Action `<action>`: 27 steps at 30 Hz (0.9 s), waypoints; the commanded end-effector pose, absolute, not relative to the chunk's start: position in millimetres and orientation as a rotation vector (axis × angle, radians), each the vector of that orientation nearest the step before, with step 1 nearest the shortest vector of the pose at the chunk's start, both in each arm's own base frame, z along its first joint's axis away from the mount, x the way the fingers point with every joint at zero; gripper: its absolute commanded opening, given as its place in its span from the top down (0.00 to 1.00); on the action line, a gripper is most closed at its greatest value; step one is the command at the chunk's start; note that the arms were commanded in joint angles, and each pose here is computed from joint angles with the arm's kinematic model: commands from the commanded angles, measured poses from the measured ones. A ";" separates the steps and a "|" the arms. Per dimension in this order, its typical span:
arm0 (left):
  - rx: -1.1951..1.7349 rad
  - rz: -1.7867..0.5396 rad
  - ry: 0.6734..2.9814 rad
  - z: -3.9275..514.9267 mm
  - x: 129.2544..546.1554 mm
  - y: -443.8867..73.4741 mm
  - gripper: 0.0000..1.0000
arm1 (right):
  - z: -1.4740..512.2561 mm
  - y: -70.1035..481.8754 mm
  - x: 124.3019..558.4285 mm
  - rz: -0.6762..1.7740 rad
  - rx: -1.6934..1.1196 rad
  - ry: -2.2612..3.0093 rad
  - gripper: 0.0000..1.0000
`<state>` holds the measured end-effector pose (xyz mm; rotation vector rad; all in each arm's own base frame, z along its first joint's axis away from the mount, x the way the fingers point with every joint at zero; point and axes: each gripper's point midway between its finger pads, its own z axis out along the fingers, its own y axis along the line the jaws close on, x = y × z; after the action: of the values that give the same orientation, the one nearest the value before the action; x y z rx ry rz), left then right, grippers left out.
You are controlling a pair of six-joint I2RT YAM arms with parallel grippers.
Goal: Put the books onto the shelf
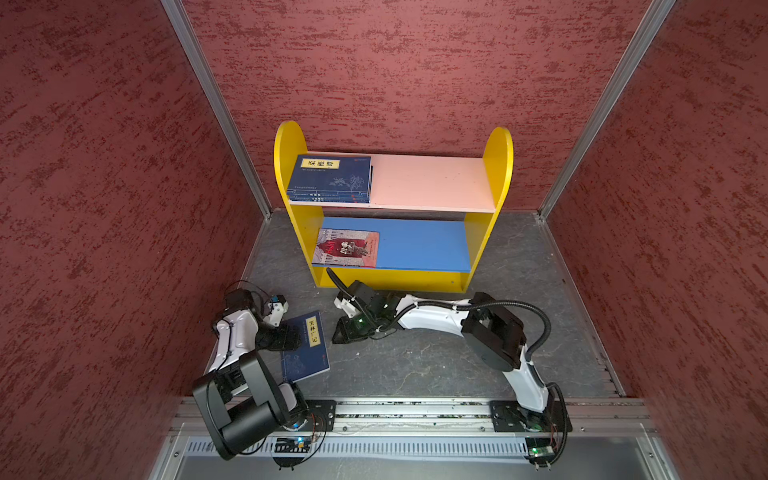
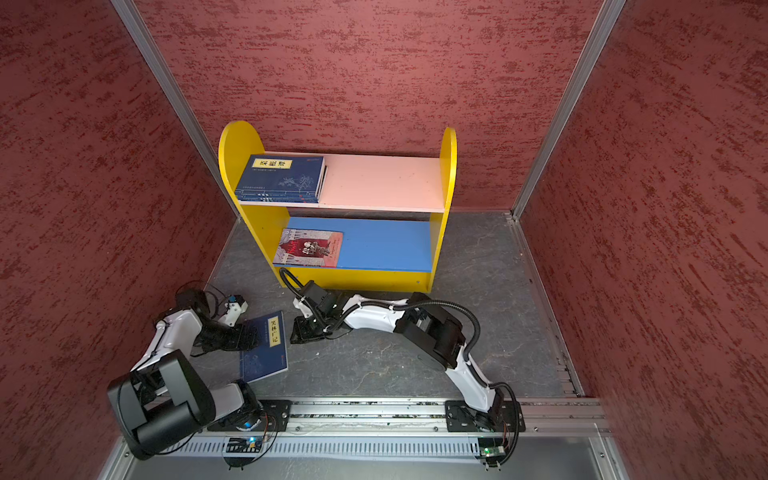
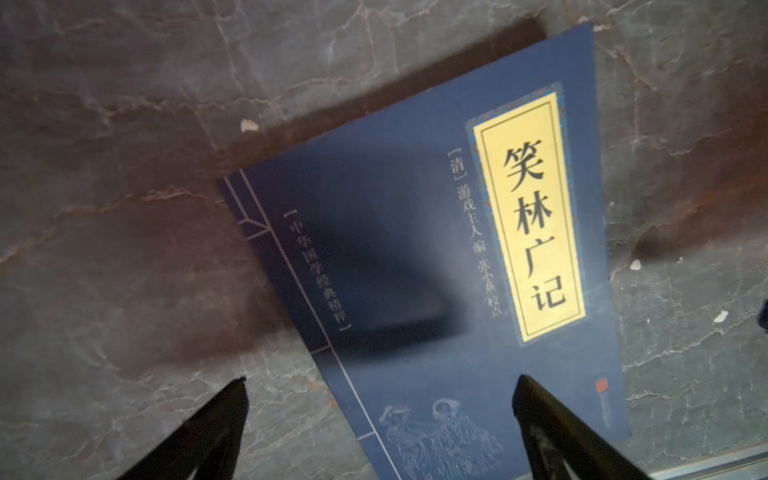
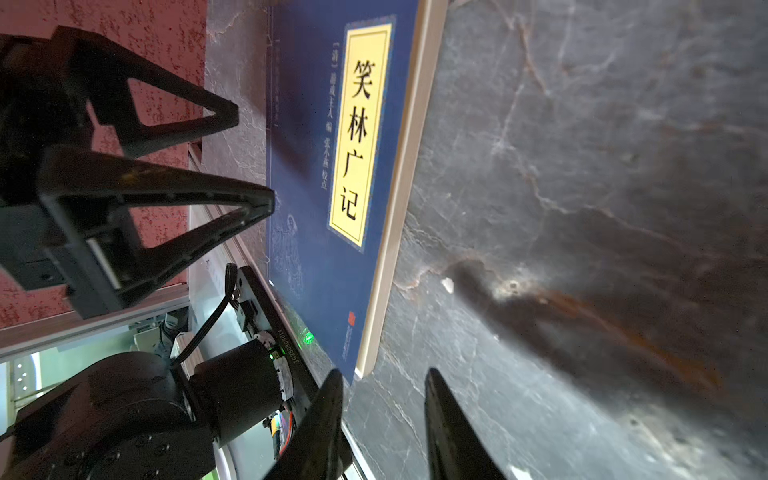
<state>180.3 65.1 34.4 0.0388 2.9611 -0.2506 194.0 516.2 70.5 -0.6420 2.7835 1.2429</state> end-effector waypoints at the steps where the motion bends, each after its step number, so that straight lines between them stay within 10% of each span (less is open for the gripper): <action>1: 0.053 -0.267 2.947 26.2 185.9 65.8 0.01 | 93.8 517.5 203.9 1.257 -0.599 2.744 0.64; 27: 0.534 -0.287 2.918 43.5 196.6 -9.2 0.01 | 82.3 493.7 198.6 1.271 -0.426 2.796 0.52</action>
<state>198.7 -1.3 38.7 0.5290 2.9006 -0.2770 190.7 495.1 69.7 -0.4931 2.8304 1.2551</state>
